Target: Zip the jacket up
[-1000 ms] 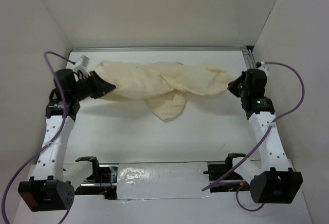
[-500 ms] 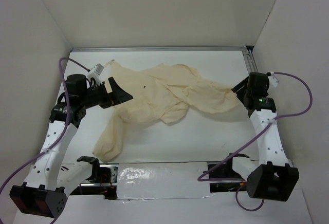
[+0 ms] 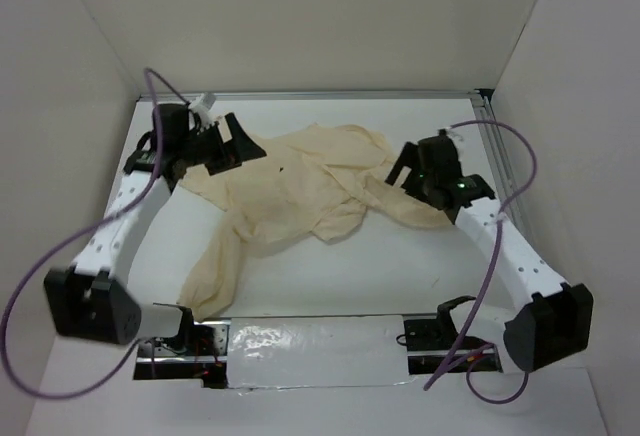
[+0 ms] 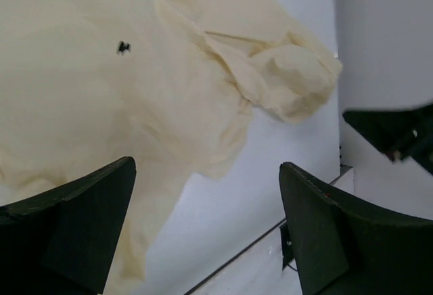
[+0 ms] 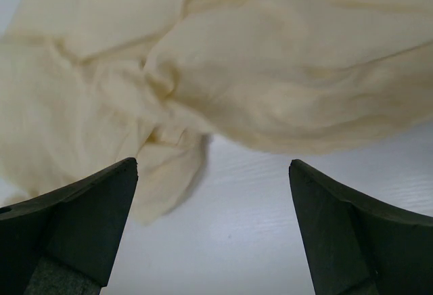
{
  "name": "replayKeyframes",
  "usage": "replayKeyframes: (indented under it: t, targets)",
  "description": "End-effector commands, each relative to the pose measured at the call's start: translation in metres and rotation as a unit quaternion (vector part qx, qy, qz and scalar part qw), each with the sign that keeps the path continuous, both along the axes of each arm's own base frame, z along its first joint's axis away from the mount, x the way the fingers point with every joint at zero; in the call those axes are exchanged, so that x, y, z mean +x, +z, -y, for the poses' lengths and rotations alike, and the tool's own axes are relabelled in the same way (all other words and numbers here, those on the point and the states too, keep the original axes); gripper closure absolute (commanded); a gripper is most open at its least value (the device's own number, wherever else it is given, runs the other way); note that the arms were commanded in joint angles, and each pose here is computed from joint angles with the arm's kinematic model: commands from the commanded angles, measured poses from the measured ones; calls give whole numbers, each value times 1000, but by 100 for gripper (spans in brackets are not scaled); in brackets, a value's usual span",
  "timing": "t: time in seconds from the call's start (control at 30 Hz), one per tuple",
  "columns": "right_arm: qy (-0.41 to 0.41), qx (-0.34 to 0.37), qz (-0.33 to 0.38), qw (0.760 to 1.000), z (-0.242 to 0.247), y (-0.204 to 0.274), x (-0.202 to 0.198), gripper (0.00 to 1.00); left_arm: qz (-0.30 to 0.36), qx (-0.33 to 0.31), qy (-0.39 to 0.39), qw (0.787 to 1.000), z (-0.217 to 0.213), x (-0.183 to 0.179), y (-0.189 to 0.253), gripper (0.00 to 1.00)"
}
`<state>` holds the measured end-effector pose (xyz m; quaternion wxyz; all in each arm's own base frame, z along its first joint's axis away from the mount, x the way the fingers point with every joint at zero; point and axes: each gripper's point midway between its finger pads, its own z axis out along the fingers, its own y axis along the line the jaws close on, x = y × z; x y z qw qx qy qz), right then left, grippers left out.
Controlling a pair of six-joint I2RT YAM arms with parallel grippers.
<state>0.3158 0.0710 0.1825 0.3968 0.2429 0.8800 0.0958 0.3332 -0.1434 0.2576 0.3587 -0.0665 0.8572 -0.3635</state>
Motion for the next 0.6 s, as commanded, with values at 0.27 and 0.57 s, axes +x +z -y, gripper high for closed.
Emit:
replayKeyframes:
  t: [0.27,0.57]
  targets:
    - [249,54,-121,959,-191,-89,-9,7,-203,34,19,978,-6,110,-168,1]
    - [118,21,-179,977,-130,-135,57,59,-313,17,8,950,2,19,-235,2]
